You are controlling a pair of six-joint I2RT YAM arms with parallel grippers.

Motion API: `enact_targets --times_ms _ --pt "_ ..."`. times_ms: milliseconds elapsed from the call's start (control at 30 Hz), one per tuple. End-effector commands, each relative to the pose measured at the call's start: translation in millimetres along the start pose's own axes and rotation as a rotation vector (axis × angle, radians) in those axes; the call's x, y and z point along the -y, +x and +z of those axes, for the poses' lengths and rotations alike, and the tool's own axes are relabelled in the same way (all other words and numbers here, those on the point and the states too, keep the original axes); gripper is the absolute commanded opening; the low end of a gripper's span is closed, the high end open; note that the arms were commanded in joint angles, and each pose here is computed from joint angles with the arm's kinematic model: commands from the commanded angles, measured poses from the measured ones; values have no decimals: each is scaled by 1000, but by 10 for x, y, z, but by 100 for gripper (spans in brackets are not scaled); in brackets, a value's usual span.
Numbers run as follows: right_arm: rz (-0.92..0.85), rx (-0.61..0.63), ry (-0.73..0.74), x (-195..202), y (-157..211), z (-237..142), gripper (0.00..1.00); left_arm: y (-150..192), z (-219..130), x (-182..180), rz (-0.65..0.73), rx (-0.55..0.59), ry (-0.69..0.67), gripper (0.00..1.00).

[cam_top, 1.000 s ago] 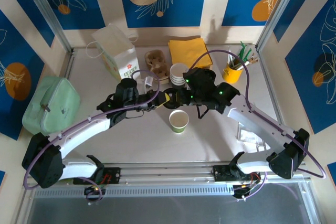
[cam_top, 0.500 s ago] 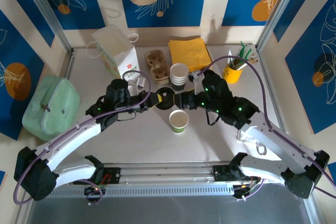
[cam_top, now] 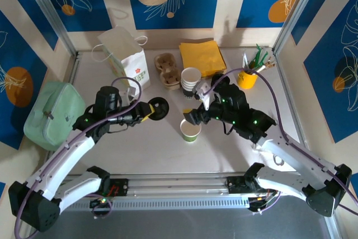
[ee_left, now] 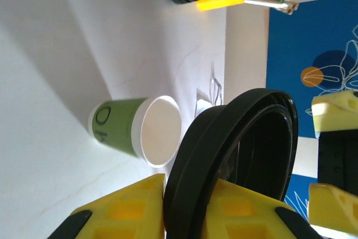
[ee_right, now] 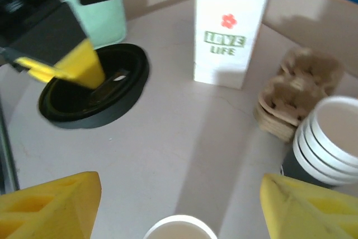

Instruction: Pack the takeout coffee

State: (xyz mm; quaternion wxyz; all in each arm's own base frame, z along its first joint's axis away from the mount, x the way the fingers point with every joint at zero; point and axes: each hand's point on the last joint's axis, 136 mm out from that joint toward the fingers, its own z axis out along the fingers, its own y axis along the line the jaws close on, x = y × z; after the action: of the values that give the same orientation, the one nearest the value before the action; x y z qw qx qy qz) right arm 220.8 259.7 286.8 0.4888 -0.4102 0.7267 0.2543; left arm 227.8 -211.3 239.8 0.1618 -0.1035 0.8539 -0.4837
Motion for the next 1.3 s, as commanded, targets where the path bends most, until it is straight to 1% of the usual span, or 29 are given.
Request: enact_targets --times_ms 0,67,133,200,267,367,500,633,867,1033,1267 --pt "-303 144 -167 -370 -123 -105 75 193 -146 -56 -33 -108 -99 20" --pt "-424 197 -132 -389 -132 -106 73 252 -174 -33 -33 -151 -111 20" --pt "-502 222 -95 -380 -158 -89 72 297 -187 -33 -51 -180 -119 20" --pt "-597 203 -82 -396 -120 -31 67 321 -202 -53 -66 -191 -135 20" --pt "-666 178 -38 -383 -109 57 65 347 -203 -71 -70 -202 -139 20" --pt "-731 159 -16 -404 -109 161 61 383 -168 -48 -69 -228 -103 21" --pt "-776 138 -37 -478 -67 259 58 403 -160 -83 -79 -236 -112 21" --pt "-834 151 -44 -563 -38 308 57 414 -145 -84 -83 -246 -106 20" --pt "-840 167 -48 -616 -77 315 57 420 -110 -91 -89 -257 -96 19" --pt "-870 157 -71 -683 -47 346 55 408 -95 -79 -92 -260 -95 18" --pt "-895 145 -79 -700 12 389 56 391 -91 -64 -93 -256 -92 18"
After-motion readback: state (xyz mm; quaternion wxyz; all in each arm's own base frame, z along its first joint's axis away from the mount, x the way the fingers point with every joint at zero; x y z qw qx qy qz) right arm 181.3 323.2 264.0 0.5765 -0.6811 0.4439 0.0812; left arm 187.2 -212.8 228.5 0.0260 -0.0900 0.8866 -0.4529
